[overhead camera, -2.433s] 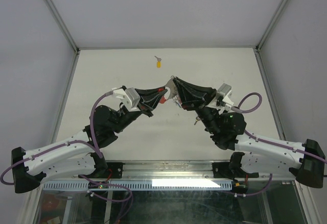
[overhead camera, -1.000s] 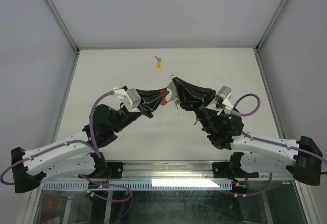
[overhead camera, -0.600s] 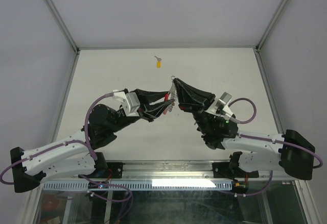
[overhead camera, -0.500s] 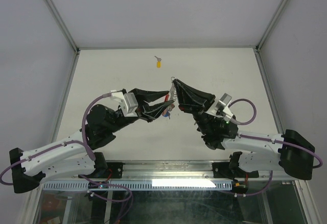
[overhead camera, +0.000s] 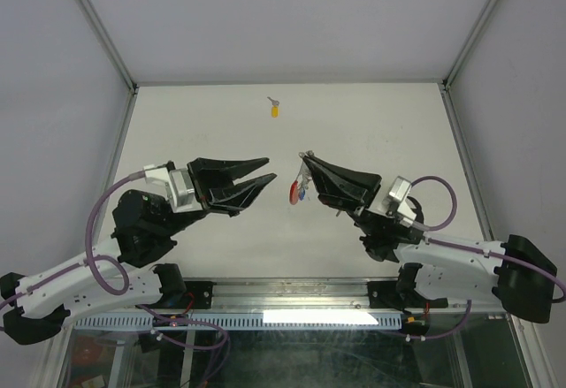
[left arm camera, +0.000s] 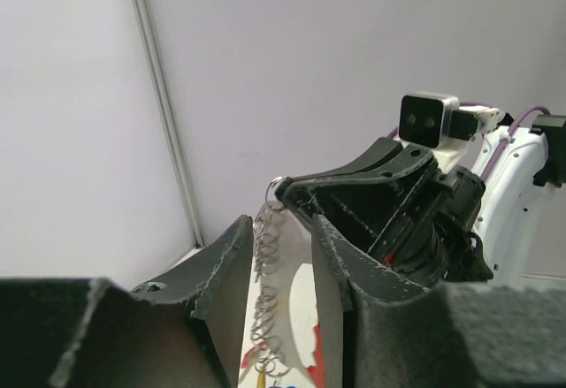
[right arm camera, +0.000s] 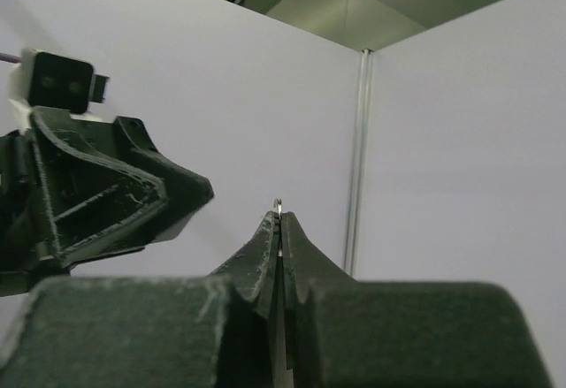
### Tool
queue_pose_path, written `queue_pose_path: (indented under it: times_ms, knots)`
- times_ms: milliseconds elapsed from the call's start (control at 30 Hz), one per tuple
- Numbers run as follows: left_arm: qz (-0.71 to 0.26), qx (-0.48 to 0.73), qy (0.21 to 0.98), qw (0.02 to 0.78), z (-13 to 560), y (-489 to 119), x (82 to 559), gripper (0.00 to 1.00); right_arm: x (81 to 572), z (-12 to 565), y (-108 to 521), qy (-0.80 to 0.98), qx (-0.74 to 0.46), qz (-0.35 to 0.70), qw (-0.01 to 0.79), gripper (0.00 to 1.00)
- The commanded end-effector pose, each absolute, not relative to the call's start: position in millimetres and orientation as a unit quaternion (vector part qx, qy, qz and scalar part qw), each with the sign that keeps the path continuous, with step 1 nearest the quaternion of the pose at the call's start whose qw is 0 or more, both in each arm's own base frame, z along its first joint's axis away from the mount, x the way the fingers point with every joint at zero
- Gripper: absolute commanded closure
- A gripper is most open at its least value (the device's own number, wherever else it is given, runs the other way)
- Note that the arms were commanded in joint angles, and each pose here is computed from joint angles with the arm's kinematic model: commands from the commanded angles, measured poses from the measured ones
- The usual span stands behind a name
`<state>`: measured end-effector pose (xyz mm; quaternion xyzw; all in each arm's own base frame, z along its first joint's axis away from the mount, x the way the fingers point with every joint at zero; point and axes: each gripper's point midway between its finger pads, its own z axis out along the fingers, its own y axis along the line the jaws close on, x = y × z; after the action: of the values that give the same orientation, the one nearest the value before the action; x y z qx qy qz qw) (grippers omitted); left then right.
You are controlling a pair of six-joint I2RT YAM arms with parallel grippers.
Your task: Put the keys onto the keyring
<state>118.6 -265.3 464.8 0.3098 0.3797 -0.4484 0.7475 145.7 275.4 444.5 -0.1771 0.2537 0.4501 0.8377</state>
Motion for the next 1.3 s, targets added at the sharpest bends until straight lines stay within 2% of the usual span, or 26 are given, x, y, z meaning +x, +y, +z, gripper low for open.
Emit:
queue_pose_path:
  times_ms: [0, 400, 867, 1200, 1267]
  knots:
    - [-0.458, 0.343, 0.374, 0.730, 463.5, -273.6, 107.5, 0.69, 107.7, 467.4, 269.0, 0.174, -0.223, 0.486, 0.827, 1.00]
    - [-0.465, 0.416, 0.354, 0.697, 455.5, -290.1, 90.1, 0.83, 87.5, 463.9, 278.5, 0.158, -0.282, 0.506, 0.799, 1.00]
    - [-0.469, 0.433, 0.352, 0.684, 449.4, -296.5, 86.5, 0.84, 83.2, 461.3, 285.1, 0.158, -0.307, 0.507, 0.790, 1.00]
    - [-0.465, 0.439, 0.348, 0.686, 448.8, -296.6, 86.1, 1.00, 78.4, 454.8, 290.3, 0.166, -0.338, 0.505, 0.777, 1.00]
    - [-0.463, 0.442, 0.348, 0.685, 447.5, -297.0, 86.3, 1.00, 76.6, 453.5, 291.5, 0.166, -0.347, 0.504, 0.773, 1.00]
